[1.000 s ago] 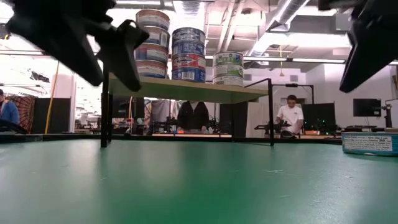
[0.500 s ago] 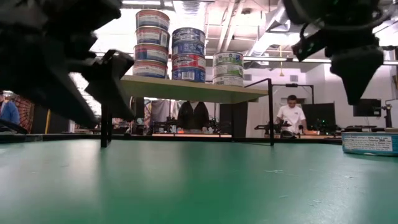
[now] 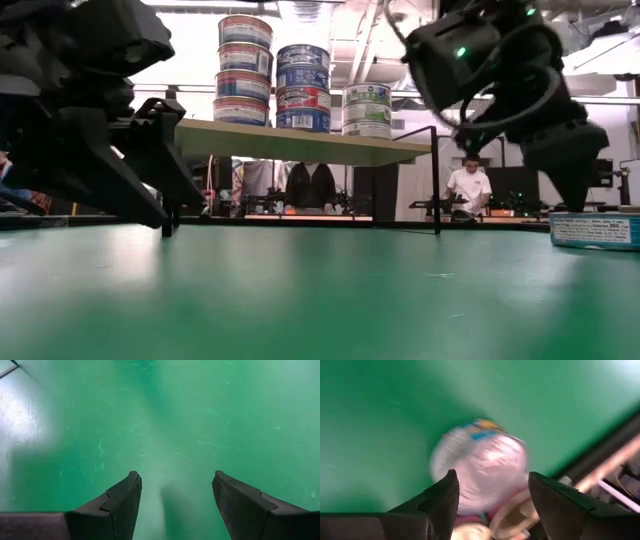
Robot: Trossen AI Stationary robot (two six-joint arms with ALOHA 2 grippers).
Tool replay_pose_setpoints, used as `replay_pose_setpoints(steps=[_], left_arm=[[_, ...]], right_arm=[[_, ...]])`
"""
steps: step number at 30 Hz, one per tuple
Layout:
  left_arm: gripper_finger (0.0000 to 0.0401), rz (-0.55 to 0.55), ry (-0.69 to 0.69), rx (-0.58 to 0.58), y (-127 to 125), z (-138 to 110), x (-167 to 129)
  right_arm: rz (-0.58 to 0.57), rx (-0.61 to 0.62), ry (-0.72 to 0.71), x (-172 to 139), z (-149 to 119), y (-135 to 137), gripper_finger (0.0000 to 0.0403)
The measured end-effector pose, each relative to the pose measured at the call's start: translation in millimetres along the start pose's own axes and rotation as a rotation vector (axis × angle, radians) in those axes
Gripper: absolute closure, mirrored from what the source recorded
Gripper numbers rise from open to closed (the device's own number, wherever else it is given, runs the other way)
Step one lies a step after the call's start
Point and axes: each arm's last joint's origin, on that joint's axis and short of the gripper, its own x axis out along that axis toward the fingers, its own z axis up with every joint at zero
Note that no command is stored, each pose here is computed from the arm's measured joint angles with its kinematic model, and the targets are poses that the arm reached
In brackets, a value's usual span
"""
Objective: Stack canned seafood by type on shelf
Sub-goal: Stack the yellow blue tuna can on top of the blue tuna can on the shelf
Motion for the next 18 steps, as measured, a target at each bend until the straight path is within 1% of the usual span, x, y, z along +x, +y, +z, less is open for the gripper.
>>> replay_pose_setpoints(steps=[2, 4, 6, 8, 10, 13, 18], left_arm=[[0.0165, 0.006, -0.002, 0.003, -0.5, -0.1, -0.7], [0.0165, 0.02, 0.001, 0.004, 1.1, 0.3, -2.5], [0.0165, 0.042, -0.004, -0.009, 3.6, 1.8, -5.1], [0.0165, 0.073, -0.012, -0.018, 6.4, 3.7, -8.7], [0.0165, 0.092, -0.028, -0.024, 8.4, 6.3, -11.5], [0.0165, 0.093, -0.04, -0.035, 10.8, 9.4, -15.9], [0.0165, 0.088, -0.024, -0.051, 10.4, 7.8, -19.1]], right_arm=[[0.039, -0.026, 0.002, 5.2, 6.1, 8.1, 0.0127], [0.101, -0.039, -0.031, 6.8, 14.0, 16.9, 0.0127], [0.17, -0.047, -0.1, 0.7, 21.2, 25.2, 0.0127], [0.26, -0.071, -0.218, -15.0, 29.3, 34.7, 0.0127], [0.322, -0.115, -0.321, -31.7, 34.1, 42.5, 0.0127], [0.32, -0.156, -0.38, -49.7, 31.0, 43.4, 0.0127], [0.313, -0.102, -0.434, -62.5, 27.3, 34.8, 0.0127]])
